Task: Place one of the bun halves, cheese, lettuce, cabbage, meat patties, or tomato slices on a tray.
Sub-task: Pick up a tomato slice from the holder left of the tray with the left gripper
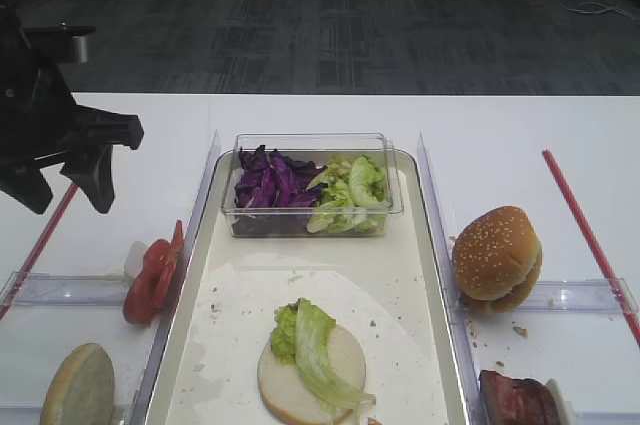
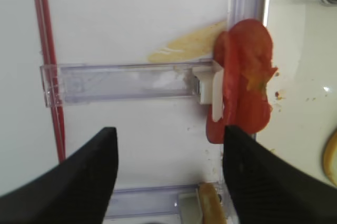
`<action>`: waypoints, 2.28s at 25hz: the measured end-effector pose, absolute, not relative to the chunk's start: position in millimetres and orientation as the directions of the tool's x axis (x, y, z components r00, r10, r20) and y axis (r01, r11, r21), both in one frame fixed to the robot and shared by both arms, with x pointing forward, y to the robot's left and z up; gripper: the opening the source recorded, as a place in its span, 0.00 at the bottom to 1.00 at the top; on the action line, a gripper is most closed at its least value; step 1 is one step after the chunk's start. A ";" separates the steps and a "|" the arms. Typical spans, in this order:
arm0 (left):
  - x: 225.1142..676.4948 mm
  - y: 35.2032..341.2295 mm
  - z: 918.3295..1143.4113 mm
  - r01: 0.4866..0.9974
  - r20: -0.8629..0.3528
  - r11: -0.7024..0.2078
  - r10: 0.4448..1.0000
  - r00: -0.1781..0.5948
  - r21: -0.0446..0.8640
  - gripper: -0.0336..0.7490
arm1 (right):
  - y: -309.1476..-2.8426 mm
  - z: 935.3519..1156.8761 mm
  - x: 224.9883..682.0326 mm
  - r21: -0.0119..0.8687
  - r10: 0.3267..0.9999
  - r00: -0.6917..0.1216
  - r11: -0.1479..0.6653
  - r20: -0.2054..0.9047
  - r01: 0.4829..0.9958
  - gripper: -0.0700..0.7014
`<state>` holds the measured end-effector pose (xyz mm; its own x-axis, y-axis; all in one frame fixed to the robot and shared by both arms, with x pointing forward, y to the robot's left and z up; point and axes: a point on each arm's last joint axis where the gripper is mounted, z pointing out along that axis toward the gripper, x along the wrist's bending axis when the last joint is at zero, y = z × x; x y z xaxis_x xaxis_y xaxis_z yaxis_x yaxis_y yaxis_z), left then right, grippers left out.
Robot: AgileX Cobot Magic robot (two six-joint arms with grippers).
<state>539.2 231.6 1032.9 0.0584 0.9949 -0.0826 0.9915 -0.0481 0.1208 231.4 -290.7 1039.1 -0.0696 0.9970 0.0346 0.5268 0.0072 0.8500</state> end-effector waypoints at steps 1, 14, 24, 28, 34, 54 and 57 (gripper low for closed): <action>538.9 227.9 1032.9 0.991 -0.084 -0.053 0.994 0.063 0.126 0.57 | -290.7 1039.1 231.4 0.850 0.997 -0.070 0.007 0.035 0.527 0.70; 527.8 172.1 1034.6 0.975 -0.158 -0.117 0.976 0.148 0.190 0.57 | -290.7 1039.1 231.4 0.850 0.997 -0.070 0.007 0.035 0.527 0.70; 527.4 138.6 1006.7 0.981 -0.057 -0.093 0.993 0.105 0.172 0.57 | -290.7 1039.1 231.4 0.850 0.997 -0.070 0.007 0.035 0.527 0.70; 531.2 137.4 995.3 0.985 -0.038 -0.084 0.995 0.090 0.148 0.54 | -290.7 1039.1 231.4 0.850 0.997 -0.070 0.007 0.035 0.527 0.70; 536.2 135.3 983.2 0.988 -0.026 -0.076 0.996 0.080 0.138 0.48 | -290.7 1039.1 231.4 0.850 0.997 -0.070 0.007 0.035 0.527 0.70; 545.3 137.3 960.4 0.988 0.081 -0.081 0.994 0.071 0.133 0.36 | -290.7 1039.1 231.4 0.850 0.997 -0.070 0.007 0.035 0.527 0.70; 545.4 137.7 960.4 0.988 0.085 -0.080 0.994 0.069 0.133 0.31 | -290.7 1039.1 231.4 0.850 0.997 -0.070 0.007 0.035 0.527 0.70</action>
